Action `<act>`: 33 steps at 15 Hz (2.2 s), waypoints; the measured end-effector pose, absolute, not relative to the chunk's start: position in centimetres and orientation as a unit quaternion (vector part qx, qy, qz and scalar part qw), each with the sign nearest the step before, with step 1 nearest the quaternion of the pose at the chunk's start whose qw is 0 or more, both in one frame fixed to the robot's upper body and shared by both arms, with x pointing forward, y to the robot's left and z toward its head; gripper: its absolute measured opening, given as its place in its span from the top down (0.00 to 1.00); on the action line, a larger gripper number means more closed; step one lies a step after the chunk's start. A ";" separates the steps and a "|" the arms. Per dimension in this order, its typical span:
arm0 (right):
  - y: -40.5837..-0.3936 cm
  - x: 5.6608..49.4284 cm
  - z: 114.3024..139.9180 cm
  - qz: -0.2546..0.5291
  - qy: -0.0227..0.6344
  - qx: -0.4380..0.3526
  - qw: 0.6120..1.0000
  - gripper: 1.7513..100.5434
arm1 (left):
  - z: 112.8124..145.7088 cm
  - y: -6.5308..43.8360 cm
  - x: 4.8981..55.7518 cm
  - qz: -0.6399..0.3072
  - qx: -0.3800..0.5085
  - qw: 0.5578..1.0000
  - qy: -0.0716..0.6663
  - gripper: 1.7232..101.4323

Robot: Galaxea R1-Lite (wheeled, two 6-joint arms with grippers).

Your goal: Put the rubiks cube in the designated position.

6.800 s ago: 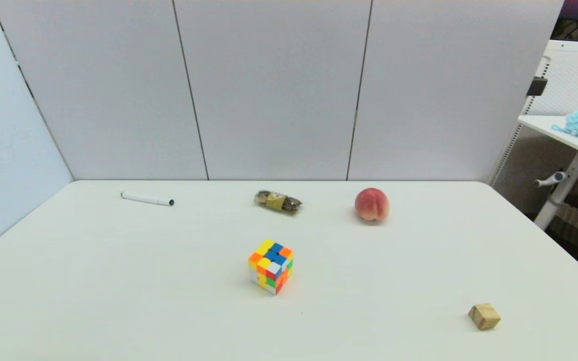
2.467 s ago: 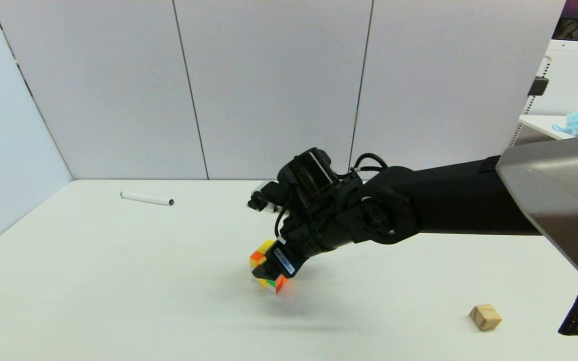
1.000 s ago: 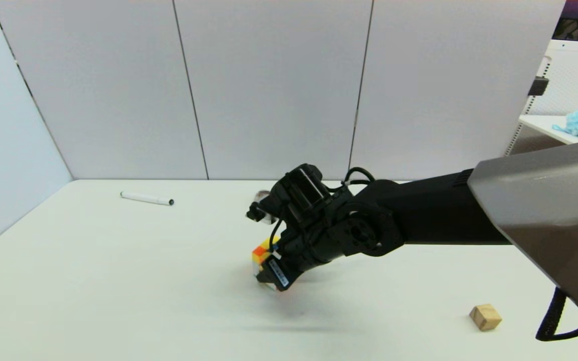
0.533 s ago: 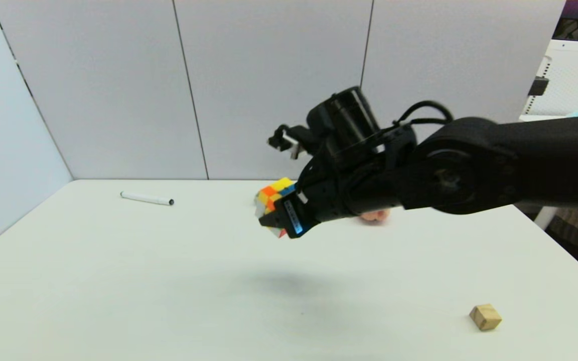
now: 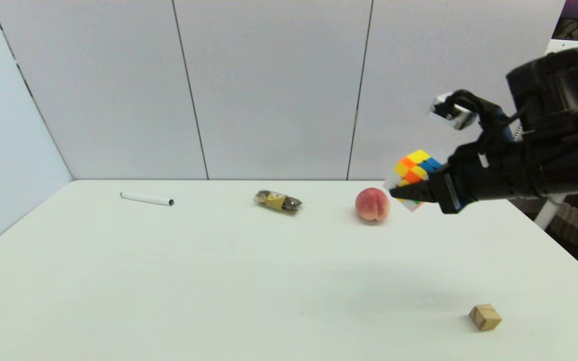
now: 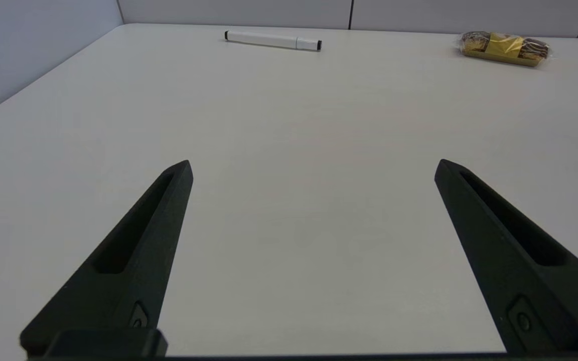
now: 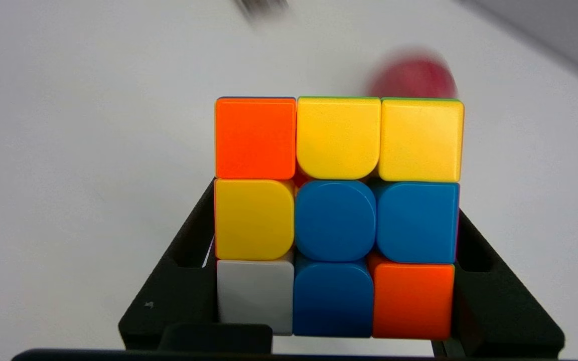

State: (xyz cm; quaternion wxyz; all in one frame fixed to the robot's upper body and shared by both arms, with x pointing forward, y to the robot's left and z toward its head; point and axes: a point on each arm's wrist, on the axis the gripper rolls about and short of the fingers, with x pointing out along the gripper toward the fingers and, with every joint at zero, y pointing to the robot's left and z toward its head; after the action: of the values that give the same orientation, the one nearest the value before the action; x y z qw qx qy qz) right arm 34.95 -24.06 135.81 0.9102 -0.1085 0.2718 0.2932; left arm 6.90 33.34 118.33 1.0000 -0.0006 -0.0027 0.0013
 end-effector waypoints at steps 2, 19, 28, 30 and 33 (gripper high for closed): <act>-27.9 34.1 133.2 0.278 0.301 -0.117 0.905 0.43 | 118.3 33.3 6.9 0.001 -0.001 1.000 -0.003 0.04; -32.0 34.5 125.5 0.241 0.402 -0.090 0.879 0.43 | 118.3 33.3 6.9 0.001 -0.001 1.000 -0.003 0.04; -31.9 35.7 125.6 0.241 0.397 -0.091 0.881 0.19 | 118.3 33.3 6.9 0.001 -0.001 1.000 -0.003 0.04; -31.9 35.7 128.0 0.235 0.355 -0.096 0.900 0.15 | 118.3 33.3 6.9 0.001 -0.001 1.000 -0.003 0.04; -31.9 34.0 134.1 0.220 0.253 -0.096 0.937 0.11 | 118.3 33.3 6.9 0.001 -0.001 1.000 -0.003 0.04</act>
State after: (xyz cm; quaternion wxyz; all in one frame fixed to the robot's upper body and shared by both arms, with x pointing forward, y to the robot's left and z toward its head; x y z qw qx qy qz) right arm 33.96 -31.91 134.09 0.9372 -0.0956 0.2531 0.2201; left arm 6.90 33.34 118.34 1.0000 -0.0006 -0.0030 0.0013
